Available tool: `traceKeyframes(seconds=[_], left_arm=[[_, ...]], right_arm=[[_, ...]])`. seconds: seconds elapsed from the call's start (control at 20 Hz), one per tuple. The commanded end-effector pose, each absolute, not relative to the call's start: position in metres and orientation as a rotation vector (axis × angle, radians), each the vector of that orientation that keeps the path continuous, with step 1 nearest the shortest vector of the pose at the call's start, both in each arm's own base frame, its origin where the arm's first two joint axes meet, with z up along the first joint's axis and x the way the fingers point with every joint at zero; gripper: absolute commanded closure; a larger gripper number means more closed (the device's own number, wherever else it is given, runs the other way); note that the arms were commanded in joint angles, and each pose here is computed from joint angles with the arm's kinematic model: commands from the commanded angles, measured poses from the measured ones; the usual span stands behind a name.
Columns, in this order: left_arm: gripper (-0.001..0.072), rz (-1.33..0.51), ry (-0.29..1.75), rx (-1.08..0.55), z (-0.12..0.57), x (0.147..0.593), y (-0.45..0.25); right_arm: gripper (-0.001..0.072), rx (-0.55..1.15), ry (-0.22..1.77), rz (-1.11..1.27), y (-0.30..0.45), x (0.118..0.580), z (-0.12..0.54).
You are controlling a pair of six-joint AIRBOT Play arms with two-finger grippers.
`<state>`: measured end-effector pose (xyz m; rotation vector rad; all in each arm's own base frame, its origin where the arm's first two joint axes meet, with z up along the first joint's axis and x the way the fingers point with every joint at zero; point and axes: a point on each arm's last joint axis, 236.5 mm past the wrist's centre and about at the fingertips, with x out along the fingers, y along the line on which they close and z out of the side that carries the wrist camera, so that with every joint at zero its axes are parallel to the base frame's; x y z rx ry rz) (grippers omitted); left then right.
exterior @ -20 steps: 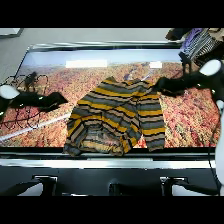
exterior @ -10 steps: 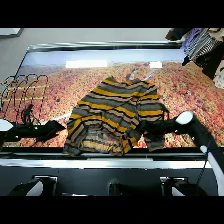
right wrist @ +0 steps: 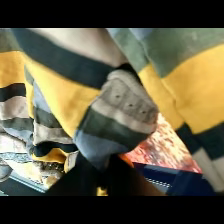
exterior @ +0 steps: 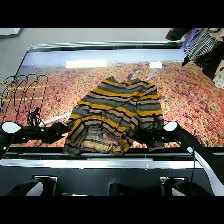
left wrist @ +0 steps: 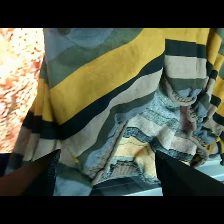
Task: Fold the clothes and pants, and hang the long-sleeved shirts on hangers.
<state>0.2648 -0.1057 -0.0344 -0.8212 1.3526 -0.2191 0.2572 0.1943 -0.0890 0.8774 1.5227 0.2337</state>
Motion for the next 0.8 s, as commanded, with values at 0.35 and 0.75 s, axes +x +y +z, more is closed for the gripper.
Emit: traceKeyframes(seconds=[0.35,0.75], left_arm=[[0.0032,-0.251,1.467,-0.793,-0.065,0.257,-0.145],[0.0207,-0.204,1.492,-0.813,-0.081,0.260,-0.144]], right_arm=[[0.0683,0.928,1.380,0.270,0.196,0.266,-0.033],[0.0682,0.952,1.341,0.282,0.197,0.267,-0.018]])
